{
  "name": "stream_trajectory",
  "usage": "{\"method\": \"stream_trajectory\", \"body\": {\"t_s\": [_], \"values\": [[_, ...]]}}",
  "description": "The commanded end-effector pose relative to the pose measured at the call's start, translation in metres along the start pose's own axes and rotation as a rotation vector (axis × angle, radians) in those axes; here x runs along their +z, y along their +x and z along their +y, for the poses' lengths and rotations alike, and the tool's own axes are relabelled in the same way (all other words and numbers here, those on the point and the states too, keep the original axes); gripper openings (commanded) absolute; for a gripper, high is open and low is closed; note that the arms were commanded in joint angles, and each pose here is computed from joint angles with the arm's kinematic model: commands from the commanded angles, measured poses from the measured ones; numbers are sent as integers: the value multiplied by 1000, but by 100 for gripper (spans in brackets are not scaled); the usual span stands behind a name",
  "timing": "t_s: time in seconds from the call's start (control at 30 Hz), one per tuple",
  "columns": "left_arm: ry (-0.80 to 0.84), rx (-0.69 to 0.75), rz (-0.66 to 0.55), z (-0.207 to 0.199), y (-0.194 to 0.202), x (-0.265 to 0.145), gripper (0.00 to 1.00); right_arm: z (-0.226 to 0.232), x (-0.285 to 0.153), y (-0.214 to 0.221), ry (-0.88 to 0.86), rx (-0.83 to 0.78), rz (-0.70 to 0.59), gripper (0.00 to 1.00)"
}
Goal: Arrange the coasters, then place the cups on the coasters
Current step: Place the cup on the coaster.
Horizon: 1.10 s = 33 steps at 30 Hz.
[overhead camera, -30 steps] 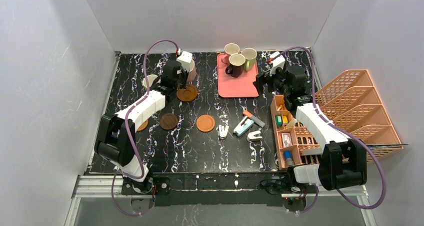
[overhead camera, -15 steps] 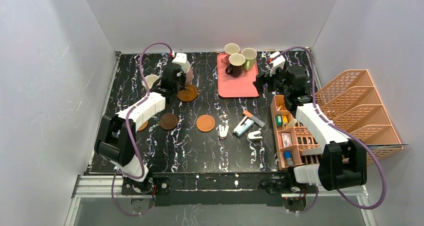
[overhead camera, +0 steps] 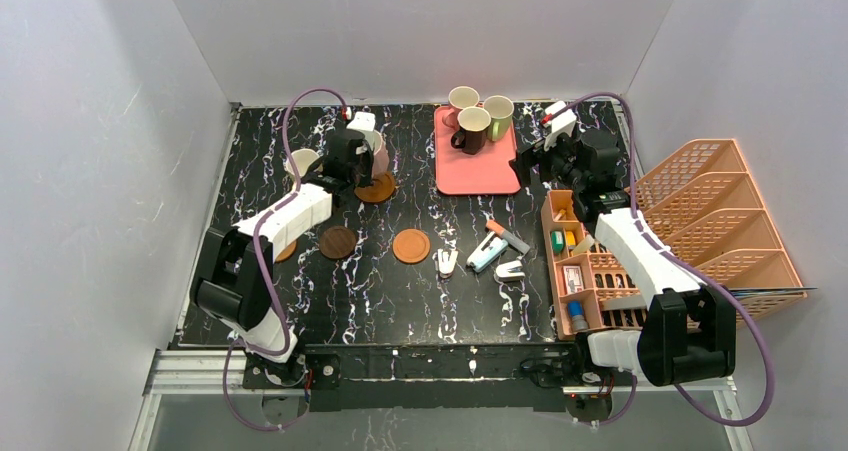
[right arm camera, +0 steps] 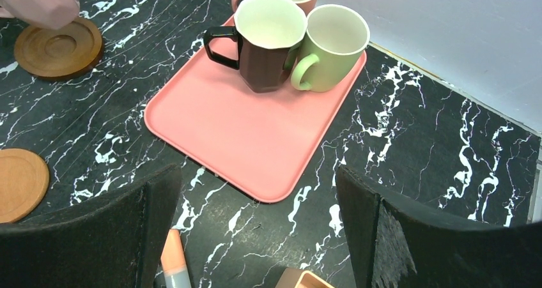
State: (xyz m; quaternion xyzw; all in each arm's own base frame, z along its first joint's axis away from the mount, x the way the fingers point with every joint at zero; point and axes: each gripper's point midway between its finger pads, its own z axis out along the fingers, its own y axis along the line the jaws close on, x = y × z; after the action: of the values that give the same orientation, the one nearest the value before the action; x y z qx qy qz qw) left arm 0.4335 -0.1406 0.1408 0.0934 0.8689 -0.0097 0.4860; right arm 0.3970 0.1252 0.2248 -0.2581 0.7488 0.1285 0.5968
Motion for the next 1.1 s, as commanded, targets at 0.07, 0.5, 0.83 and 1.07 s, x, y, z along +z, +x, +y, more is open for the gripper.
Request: {"method": "stream_trajectory", "body": {"t_s": [0.07,0.5,0.83,1.07], "values": [[-8,-29,-79,0,-36,3,0,-1,-6,-17,1,-20,-57,98],[-14,-25,-64,0,-30,7,0,0,-8,-20,-3,-19,-65,98],[14,0,-30,-5,-26,11,0,1,-8,-21,-6,-20,-68,98],[13,13,0,-5,-22,14,0,1,-9,-22,-6,-22,-71,98]]}}
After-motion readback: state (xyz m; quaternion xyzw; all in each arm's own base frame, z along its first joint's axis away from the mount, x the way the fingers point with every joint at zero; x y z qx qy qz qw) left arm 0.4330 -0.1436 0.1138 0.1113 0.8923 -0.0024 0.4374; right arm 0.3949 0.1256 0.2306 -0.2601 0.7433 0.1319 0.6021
